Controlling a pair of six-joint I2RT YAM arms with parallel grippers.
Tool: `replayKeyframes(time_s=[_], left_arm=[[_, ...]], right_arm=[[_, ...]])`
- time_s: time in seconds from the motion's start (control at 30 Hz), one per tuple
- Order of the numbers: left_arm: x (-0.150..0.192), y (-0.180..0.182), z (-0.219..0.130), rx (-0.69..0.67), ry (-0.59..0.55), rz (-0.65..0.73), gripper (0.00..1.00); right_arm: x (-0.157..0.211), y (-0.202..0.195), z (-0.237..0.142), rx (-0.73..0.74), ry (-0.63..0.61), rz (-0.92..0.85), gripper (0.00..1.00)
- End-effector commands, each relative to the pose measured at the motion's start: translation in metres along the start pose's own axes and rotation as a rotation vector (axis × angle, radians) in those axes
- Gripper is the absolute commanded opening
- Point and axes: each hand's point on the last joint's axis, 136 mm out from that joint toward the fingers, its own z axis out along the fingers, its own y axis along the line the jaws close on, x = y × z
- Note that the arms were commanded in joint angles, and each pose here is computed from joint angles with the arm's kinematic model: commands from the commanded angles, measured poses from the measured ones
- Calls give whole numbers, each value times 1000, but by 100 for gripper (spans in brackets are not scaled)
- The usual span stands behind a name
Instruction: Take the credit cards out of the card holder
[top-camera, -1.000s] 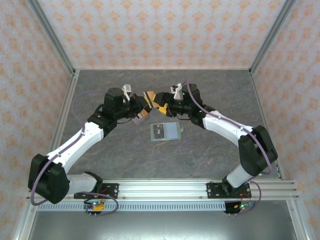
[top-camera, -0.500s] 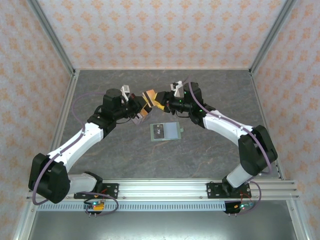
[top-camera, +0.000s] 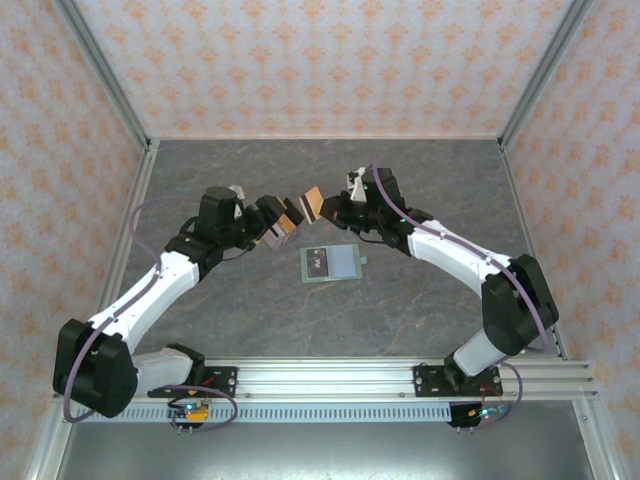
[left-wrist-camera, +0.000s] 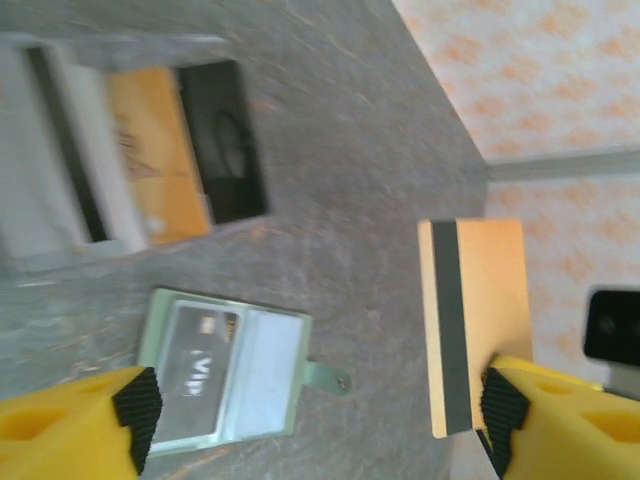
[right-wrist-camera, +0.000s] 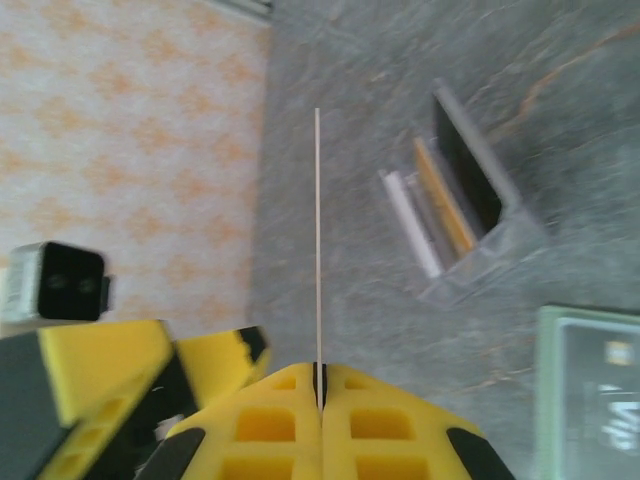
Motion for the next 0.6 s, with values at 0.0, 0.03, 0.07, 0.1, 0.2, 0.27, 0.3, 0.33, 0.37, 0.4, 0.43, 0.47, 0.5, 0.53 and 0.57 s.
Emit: replayKeyframes(time_s=[0.0,0.03,0.07,0.1,0.2,0.27,0.3,0.33,0.37,0.4,0.43,0.47,0.5,0.53,0.57], left_arm=[[-10,53,-16,-228,-89,86,92],[-11,60,-19,-258,-99,96,95],[-12,67,-21,-284,-101,106,97],[-13,74,-22,-305,-102,111,99],[-14,93,-25,-361,-89,109,100],[-13,105,-26,-386,-77,103,100],[-14,111,-28,-397,-72,98,100],[-14,115,-29,-406,-67,93,100],[-14,119,-30,-414,-61,86,100],[-14,124,-31,-422,-55,79,100],[-15,127,-32,-429,-53,73,100],[-15,130,-33,-432,-45,70,100],[-16,131,-34,-433,-40,70,100],[-16,132,-35,-436,-37,72,100],[-17,133,-35,-437,-33,74,100]], right_arm=[[-4,-5,0,153,-69,-244,0],[-4,-6,4,176,-74,-286,0],[-3,-7,10,196,-75,-334,0],[-1,-9,16,215,-76,-376,0],[3,-7,38,232,-60,-473,0],[5,-6,52,248,-52,-522,0],[5,-7,59,256,-47,-542,0],[5,-7,65,251,-39,-558,0],[5,-5,72,240,-31,-575,0],[4,-3,78,232,-32,-592,0],[4,-3,82,230,-34,-606,0],[2,-3,87,228,-37,-623,0],[2,-4,92,229,-35,-640,0],[1,-4,95,230,-33,-653,0],[2,-5,99,230,-25,-672,0]])
